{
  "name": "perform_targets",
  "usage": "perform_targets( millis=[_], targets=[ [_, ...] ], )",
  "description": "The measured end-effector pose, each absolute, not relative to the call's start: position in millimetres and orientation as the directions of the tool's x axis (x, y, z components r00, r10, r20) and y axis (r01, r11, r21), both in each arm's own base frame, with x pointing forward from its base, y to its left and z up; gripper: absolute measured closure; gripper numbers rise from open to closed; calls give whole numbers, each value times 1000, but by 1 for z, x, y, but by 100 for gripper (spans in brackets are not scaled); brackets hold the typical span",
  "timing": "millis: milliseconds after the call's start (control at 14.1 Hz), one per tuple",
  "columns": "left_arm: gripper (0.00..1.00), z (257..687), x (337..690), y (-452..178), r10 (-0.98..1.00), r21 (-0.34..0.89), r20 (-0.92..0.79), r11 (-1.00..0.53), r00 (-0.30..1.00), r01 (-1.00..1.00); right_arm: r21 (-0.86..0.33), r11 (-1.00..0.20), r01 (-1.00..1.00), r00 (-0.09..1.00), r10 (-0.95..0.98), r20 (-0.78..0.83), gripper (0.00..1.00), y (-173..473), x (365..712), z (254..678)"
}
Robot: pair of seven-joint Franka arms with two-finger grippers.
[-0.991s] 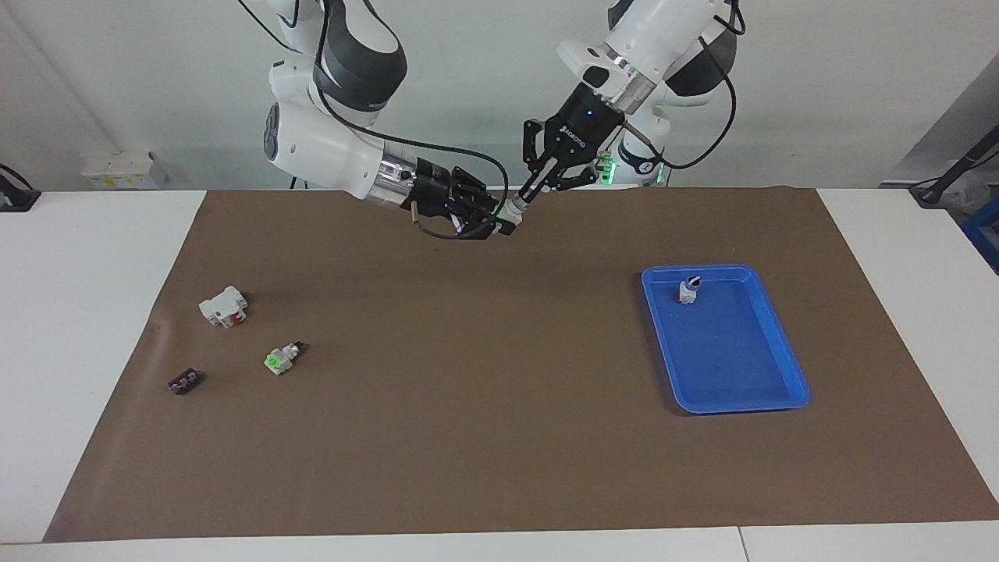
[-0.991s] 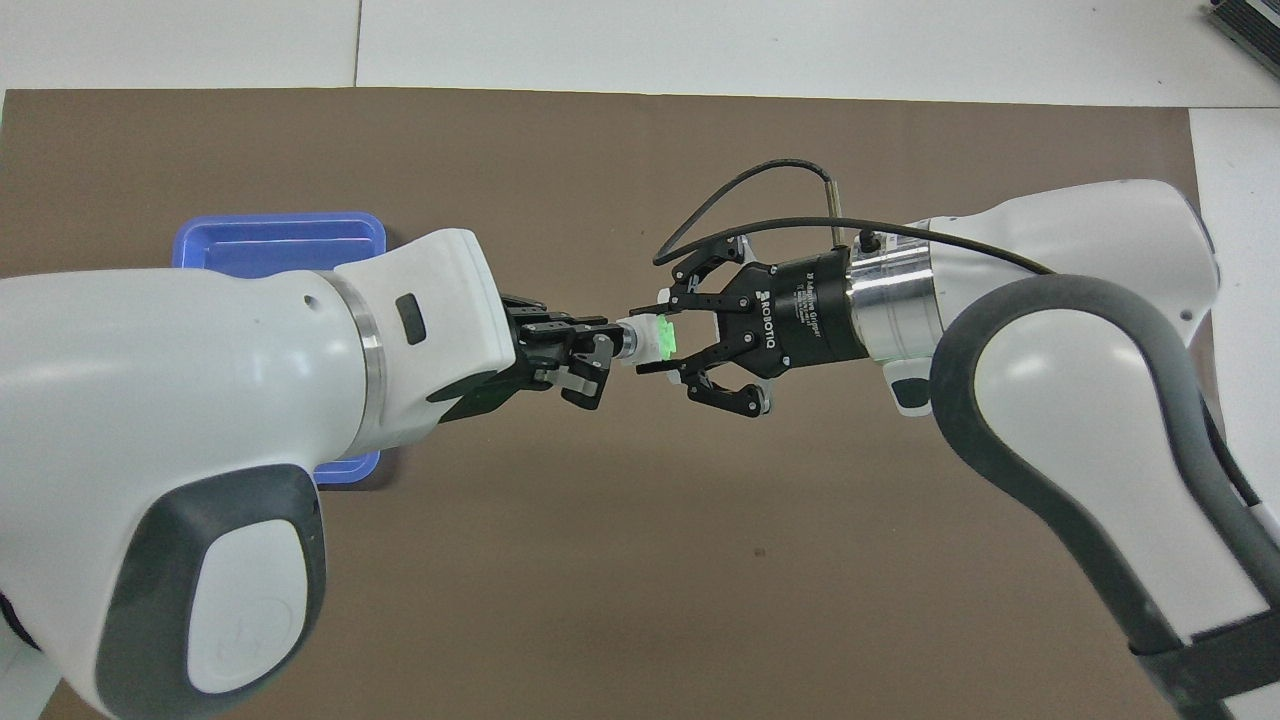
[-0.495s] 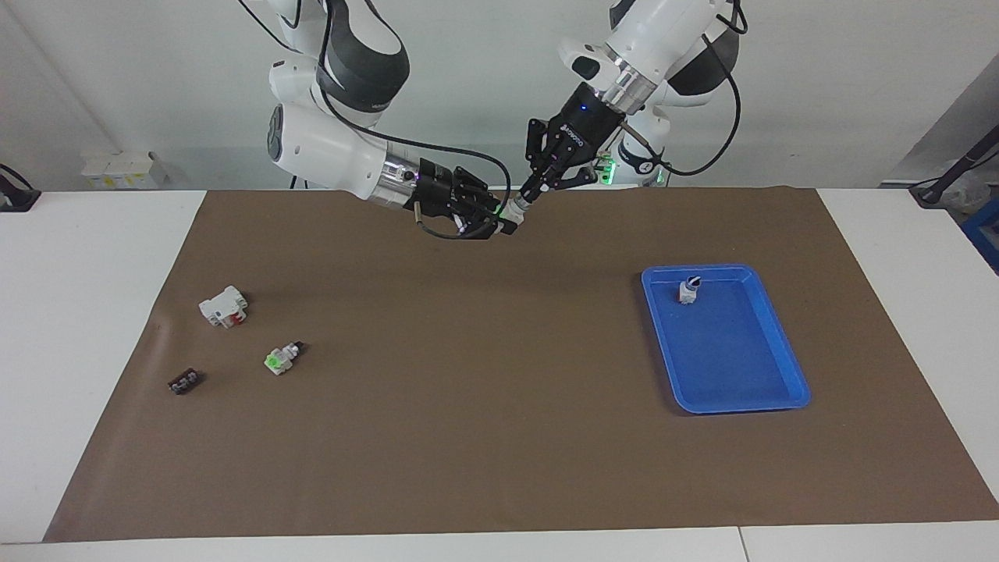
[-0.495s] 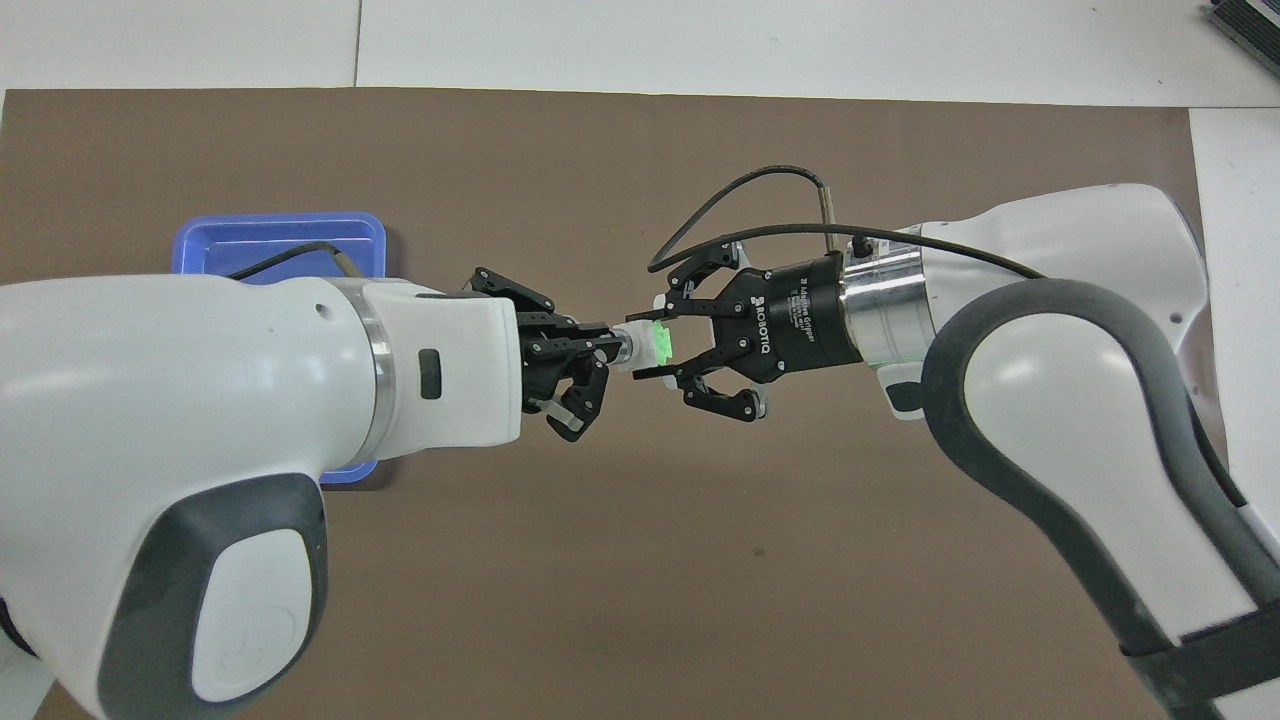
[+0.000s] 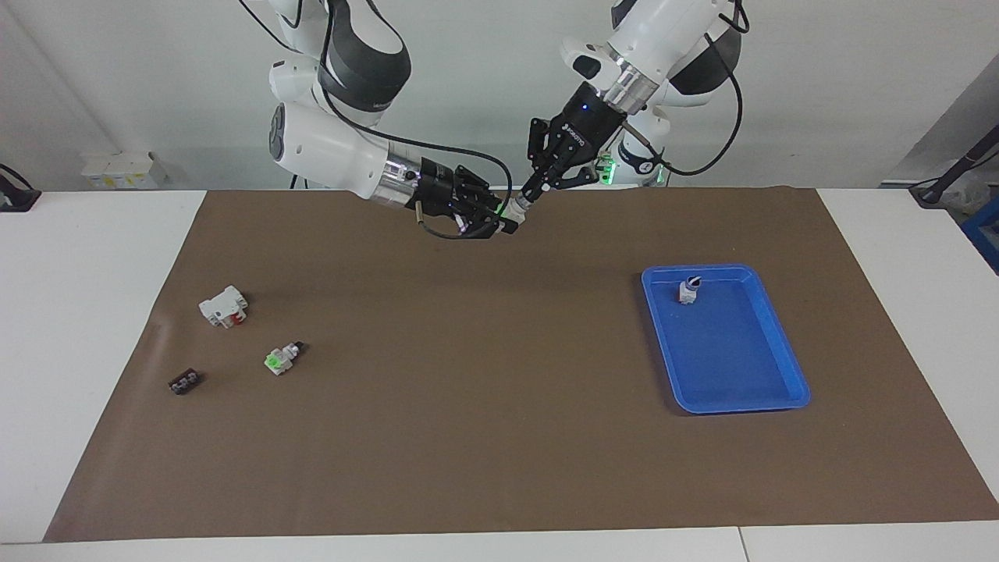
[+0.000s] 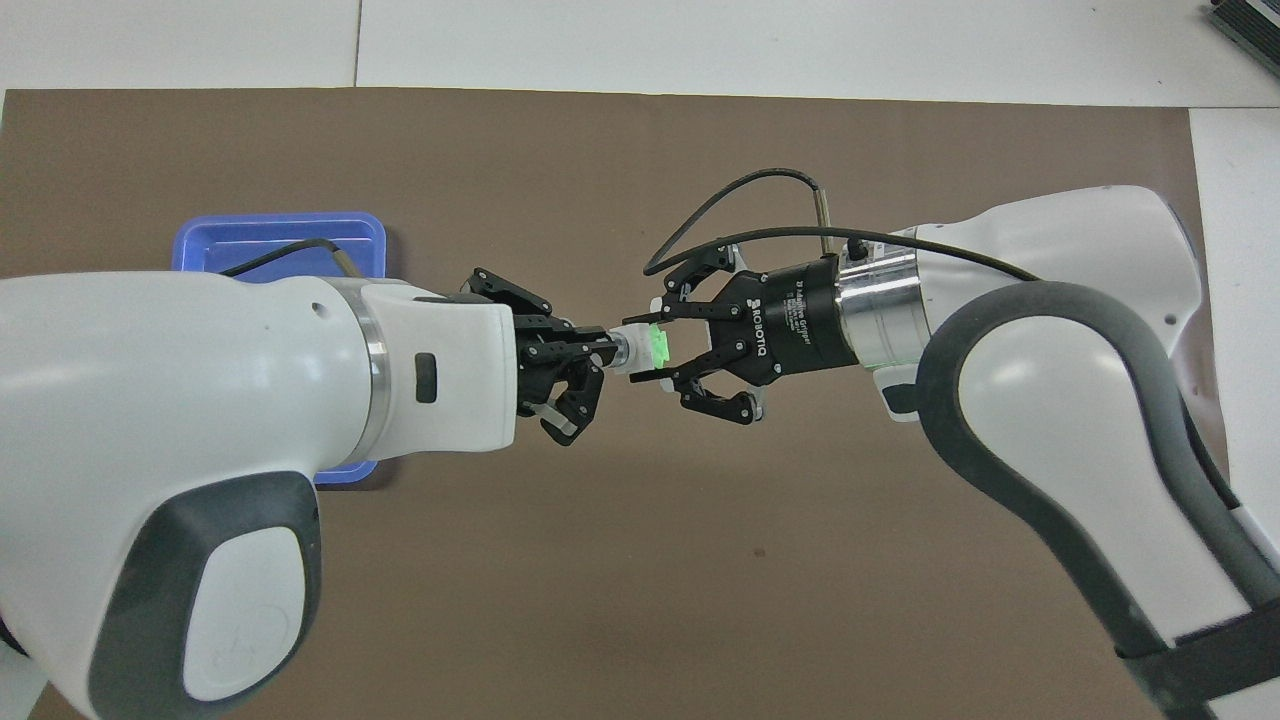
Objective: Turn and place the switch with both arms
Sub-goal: 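Pull the switch away with the left gripper while the right gripper opens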
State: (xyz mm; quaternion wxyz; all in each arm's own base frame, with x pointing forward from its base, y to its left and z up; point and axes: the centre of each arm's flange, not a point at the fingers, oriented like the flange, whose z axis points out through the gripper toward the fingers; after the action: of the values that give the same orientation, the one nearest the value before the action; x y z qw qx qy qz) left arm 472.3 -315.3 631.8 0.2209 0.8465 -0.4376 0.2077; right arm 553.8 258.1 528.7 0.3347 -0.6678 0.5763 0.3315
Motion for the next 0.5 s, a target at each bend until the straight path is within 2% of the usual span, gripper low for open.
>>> perform_targets(
  millis=[354,495],
  targets=[
    [90,620,495,-272,-665,166,511,-545,544,-822,-160,-133,-978,208,-608,-766,1,244,545,565],
    [90,610,503,-251,-687,139,491,-546,536,-826,-198,-146,-969,245,-633,-734,0,237,541,577]
  ],
)
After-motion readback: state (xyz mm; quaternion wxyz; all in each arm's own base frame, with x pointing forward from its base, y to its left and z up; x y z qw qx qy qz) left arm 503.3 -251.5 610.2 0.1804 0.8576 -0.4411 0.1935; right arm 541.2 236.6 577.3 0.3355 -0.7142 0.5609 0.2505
